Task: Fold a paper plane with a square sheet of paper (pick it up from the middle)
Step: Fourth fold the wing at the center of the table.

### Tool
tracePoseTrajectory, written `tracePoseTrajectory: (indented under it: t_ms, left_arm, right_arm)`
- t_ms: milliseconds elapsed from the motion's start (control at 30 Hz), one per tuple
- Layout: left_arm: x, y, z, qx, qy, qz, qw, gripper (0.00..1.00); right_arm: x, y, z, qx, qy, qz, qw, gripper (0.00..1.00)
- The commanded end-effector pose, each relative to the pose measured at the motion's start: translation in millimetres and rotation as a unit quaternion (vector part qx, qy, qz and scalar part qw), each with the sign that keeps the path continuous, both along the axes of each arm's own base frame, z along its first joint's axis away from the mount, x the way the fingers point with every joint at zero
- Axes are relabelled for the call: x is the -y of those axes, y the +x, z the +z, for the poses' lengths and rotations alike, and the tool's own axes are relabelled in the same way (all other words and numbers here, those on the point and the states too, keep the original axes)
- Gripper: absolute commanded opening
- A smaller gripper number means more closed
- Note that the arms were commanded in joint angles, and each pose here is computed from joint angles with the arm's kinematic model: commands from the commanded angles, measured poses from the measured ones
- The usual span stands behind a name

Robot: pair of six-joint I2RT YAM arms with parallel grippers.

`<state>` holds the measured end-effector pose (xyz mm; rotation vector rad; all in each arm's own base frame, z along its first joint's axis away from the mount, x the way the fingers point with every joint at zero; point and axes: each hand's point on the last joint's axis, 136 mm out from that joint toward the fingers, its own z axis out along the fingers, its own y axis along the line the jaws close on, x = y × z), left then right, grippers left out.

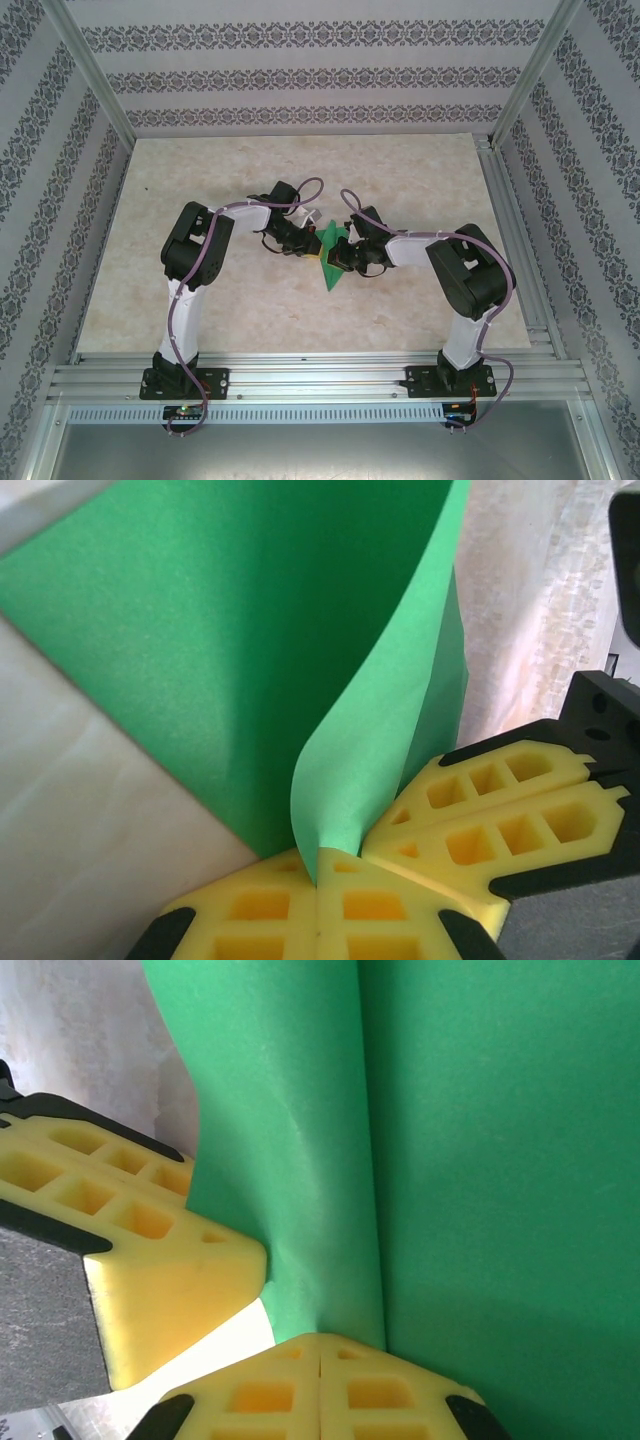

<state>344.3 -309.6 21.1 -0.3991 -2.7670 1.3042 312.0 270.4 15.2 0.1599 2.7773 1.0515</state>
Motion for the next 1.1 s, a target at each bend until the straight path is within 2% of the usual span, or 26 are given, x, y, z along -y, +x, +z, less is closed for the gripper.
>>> tracePoseTrajectory:
  t_ms: [0,200,633,733,933,1067]
  left_arm:
    - [-12.9,-2.5,-29.9,-0.010,0.042,-0.002,0.999,0.01]
    - [-12.9,-2.3,-29.9,-0.010,0.042,-0.002,0.999,0.01]
    - [-13.8,-4.2,-31.6,-0.013,0.043,-0.003,0.999,0.01]
    - [-14.3,-4.4,-32.3,-0.013,0.045,-0.004,0.999,0.01]
    - [-15.4,-2.7,-31.9,-0.013,0.047,-0.001,0.999,0.01]
    - [-14.5,-2.3,-31.2,-0.013,0.046,-0.001,0.999,0.01]
  right_arm:
    - [-4.7,15.7,35.9,0.047,0.021,0.001,0.999,0.07]
    - [-0.5,33.2,44.2,0.059,0.026,-0.006,0.998,0.06]
    - [14.1,31.3,-20.6,-0.002,-0.037,-0.019,0.999,0.06]
    - [10.1,34.6,-8.3,0.007,-0.026,-0.015,1.000,0.06]
    - [4.5,53.5,46.5,0.061,-0.011,-0.006,0.998,0.07]
    - [4.4,64.4,46.6,0.065,-0.014,-0.003,0.998,0.07]
